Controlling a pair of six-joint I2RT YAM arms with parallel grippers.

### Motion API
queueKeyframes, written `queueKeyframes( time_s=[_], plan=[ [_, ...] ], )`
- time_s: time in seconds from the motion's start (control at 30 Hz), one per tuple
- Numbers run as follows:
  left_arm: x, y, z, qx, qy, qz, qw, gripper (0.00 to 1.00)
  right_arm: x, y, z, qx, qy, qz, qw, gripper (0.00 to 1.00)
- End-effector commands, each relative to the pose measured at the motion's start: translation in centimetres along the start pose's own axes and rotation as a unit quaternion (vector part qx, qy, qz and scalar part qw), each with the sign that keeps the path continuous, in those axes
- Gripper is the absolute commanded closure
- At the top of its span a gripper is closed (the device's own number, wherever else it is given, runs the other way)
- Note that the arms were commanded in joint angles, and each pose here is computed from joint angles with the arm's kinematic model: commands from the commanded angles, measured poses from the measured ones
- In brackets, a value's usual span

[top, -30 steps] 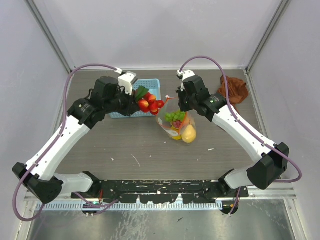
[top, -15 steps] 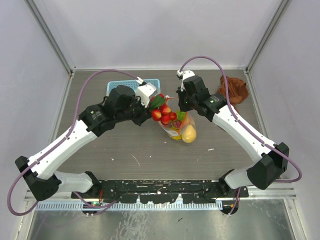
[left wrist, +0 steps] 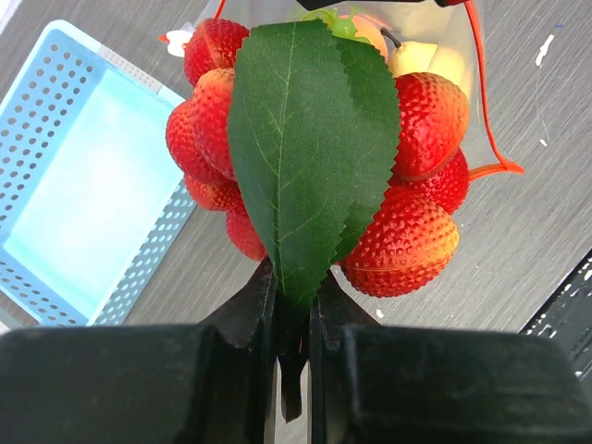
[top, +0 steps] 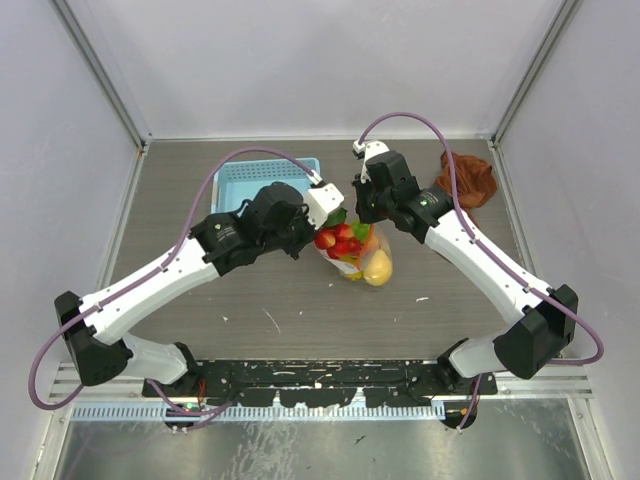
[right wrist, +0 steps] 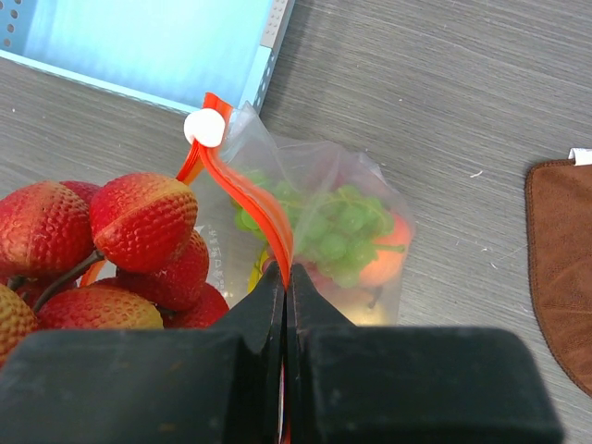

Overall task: Place the food in the zip-top bag and seal the zipper
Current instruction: Place the fake fruit in the zipper food storage bag.

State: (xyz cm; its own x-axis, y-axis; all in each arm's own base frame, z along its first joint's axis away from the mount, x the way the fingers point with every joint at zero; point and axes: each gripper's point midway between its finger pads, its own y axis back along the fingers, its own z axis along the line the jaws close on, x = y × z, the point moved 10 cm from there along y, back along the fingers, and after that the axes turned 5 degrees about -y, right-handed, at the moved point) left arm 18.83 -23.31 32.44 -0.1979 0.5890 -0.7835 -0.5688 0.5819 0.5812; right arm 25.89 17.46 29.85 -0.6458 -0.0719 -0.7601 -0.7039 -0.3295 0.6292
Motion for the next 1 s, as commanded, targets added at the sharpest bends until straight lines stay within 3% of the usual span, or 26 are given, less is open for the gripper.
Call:
queueKeyframes(
  time_s=[0.0, 0.2, 0.97],
  plan=[
    [-3.4, 1.3, 0.8, -0.044, -0.018, -0.075, 0.996, 1.0, -1.3, 0.3, 0.5, -0.016, -0.012, -0.036, 0.999, 1.0],
    [-4.1, 1.5, 1.2, -0.07, -0.01, -0.093, 0.993, 1.0, -1.3, 0.2, 0.5, -0.017, -0.013, -0.036, 0.999, 1.0],
    [-2.1, -0.6, -1.6, 0.015, -0.085, -0.067, 0.994, 1.0, -1.3, 0.7, 0.6, -0.03, -0.014, -0.041, 0.999, 1.0]
  ],
)
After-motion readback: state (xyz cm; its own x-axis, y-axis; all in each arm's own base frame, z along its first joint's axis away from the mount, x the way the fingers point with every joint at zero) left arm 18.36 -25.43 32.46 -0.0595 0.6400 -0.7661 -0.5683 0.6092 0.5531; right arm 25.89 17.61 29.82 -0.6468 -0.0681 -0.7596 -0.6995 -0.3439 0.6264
